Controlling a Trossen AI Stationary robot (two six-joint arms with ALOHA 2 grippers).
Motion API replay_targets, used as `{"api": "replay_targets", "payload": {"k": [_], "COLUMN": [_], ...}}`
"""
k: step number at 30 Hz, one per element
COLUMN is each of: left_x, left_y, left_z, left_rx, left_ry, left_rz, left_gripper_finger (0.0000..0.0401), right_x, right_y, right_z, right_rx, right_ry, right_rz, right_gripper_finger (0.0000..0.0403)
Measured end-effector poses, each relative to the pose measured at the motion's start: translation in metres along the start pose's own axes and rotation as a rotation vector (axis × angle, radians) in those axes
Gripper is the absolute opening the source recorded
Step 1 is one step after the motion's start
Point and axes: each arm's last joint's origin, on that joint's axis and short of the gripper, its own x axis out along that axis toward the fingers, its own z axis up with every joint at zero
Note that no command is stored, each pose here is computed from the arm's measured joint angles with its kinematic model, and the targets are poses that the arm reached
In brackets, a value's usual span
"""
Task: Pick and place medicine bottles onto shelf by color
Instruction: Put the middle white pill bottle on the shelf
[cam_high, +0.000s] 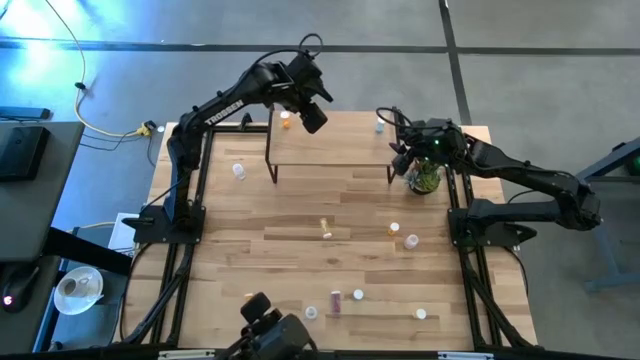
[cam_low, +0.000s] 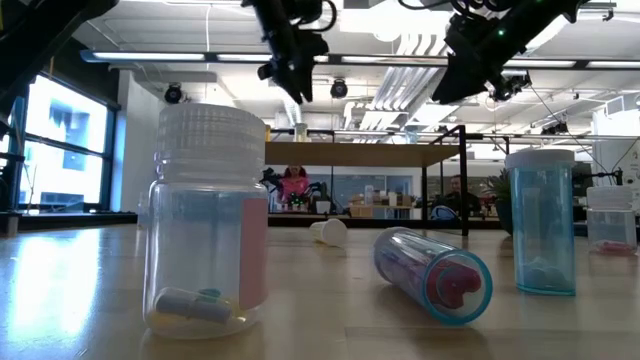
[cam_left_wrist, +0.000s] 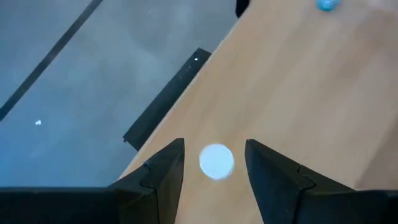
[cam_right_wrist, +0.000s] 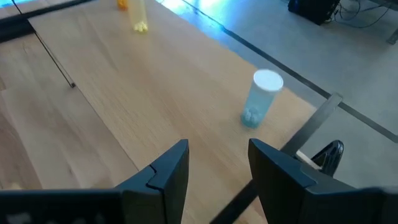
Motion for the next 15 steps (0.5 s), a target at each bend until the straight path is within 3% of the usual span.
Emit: {"api": "replay_targets", "payload": {"k": [9, 15], "left_x": [-0.039, -0.039], "left_y": [-0.015, -0.044], "left_z": [-0.008, -0.026], "left_rx": [0.082, 0.166], "left_ry": [0.007, 0.087], "left_rz": [-0.062, -0.134], "left_gripper_finger": [0.0161, 0.0161], "right_x": [-0.016, -0.037], "right_y": [0.012, 0.022], "right_z": [-0.005, -0.009], "right_rx": [-0.047, -0.087], "right_ry": [0.013, -0.015], "right_rz": [0.068, 0.153], "right_gripper_finger": [0.0155, 0.0155]}}
